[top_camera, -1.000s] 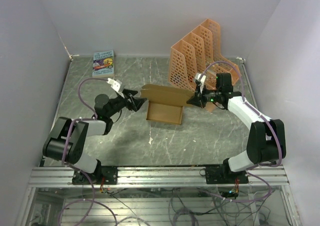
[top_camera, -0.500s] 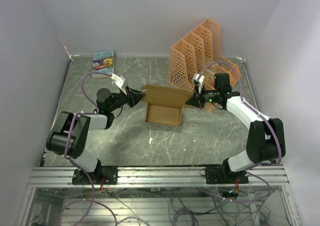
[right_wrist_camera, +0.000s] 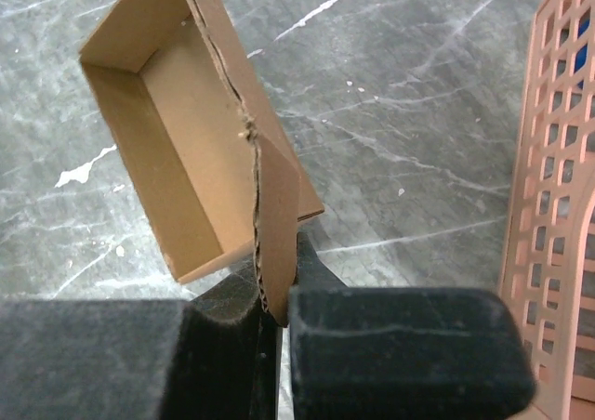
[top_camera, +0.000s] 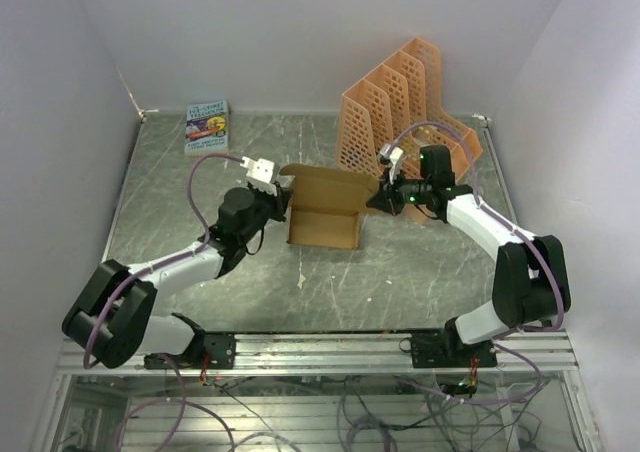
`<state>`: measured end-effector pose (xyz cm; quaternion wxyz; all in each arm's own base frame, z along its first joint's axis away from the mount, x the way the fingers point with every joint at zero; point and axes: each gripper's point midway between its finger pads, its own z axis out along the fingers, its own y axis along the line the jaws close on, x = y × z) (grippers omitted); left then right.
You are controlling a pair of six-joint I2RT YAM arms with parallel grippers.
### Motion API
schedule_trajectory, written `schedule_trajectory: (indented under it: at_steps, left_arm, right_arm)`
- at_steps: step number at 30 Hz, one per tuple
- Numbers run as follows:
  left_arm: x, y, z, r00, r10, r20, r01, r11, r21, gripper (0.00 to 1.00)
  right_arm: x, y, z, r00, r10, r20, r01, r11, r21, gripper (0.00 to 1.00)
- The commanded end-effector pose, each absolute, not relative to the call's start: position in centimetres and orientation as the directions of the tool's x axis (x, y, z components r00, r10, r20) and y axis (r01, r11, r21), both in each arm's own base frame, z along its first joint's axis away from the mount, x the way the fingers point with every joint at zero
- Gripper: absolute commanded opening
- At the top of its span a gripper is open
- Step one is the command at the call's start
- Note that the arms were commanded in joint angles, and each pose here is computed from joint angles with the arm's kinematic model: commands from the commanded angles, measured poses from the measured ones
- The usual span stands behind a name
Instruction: Fold the paper box
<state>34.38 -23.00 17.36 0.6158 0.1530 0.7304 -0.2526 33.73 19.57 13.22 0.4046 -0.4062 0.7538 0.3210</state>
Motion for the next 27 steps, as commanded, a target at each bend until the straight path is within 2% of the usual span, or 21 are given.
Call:
schedule_trajectory:
  at_steps: [1, 9, 13, 15, 18, 21, 27]
  left_arm:
    - [34.0, -24.1, 18.1, -0.212, -0.161, -0.964, 0.435, 0.868, -0.240, 0.07]
    - [33.7, -25.7, 16.8, -0.271, -0.191, -0.943, 0.418, 0.860, -0.294, 0.15]
    - [33.5, -25.5, 16.4, -0.281, -0.203, -0.938, 0.389, 0.869, -0.305, 0.07]
    - [33.4, -25.2, 16.2, -0.284, -0.205, -0.937, 0.361, 0.882, -0.302, 0.07]
    - [33.3, -24.9, 16.2, -0.280, -0.204, -0.938, 0.323, 0.900, -0.292, 0.07]
    - [33.1, -25.0, 16.4, -0.261, -0.192, -0.946, 0.311, 0.911, -0.271, 0.07]
    - [33.2, -25.1, 16.5, -0.245, -0.115, -0.963, 0.328, 0.925, -0.194, 0.07]
  right_arm:
    - [33.8, 21.2, 14.0, -0.337, -0.321, -0.885, -0.864, 0.478, 0.156, 0.00]
    - [33.6, 21.7, 14.0, -0.343, -0.313, -0.886, -0.863, 0.477, 0.166, 0.00]
    - [33.4, 21.8, 13.9, -0.367, -0.298, -0.881, -0.855, 0.481, 0.193, 0.00]
    - [33.3, 22.0, 13.9, -0.382, -0.289, -0.878, -0.847, 0.488, 0.209, 0.00]
    - [33.1, 22.2, 14.0, -0.389, -0.285, -0.876, -0.839, 0.503, 0.209, 0.10]
    - [32.4, 22.7, 14.1, -0.390, -0.283, -0.876, -0.848, 0.482, 0.221, 0.24]
    - [30.3, 23.6, 15.6, -0.376, -0.240, -0.895, -0.898, 0.332, 0.288, 0.41]
